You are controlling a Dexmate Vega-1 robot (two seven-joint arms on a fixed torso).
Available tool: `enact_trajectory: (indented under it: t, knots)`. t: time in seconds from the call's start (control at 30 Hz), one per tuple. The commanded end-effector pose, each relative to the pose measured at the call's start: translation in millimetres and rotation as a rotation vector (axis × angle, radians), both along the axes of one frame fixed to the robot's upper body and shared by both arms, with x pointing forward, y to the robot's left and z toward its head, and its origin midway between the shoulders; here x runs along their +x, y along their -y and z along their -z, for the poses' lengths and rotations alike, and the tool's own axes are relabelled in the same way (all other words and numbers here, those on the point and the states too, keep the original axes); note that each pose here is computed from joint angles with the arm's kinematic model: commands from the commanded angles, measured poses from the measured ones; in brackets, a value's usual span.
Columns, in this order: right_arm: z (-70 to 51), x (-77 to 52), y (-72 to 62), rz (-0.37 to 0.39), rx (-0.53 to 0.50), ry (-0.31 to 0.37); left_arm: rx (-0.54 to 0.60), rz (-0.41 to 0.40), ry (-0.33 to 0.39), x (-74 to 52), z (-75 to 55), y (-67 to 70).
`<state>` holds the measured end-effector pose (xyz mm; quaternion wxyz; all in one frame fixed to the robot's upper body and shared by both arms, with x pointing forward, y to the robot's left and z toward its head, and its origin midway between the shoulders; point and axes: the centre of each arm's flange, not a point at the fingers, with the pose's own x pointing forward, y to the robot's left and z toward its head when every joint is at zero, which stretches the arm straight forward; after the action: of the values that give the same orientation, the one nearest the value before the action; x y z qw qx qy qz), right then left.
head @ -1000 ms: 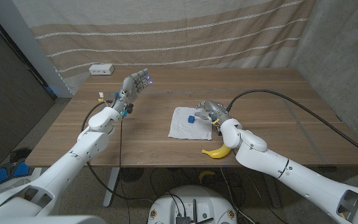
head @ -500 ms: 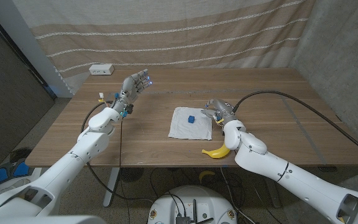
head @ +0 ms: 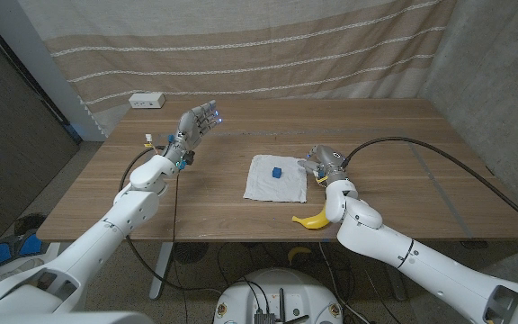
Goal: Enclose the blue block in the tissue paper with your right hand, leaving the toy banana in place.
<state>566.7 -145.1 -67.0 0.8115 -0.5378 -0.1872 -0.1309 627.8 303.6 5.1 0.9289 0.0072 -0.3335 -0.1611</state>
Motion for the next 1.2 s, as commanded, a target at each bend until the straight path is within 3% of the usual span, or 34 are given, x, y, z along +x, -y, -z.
enact_trajectory:
  t: [0.03, 1.0, 1.2]
  knots:
    - [21.7, 10.8, 4.1, 0.051, -0.009, 0.004, 0.007, -0.004, 0.002, -0.7, -1.7, 3.3]
    - [34.8, 39.8, 2.8, 0.056, -0.067, -0.061, -0.007, -0.022, -0.002, -4.6, -0.1, 1.9]
    - [36.7, 45.0, -2.3, 0.022, -0.077, -0.059, -0.017, -0.030, -0.007, -5.8, 1.8, -0.9]
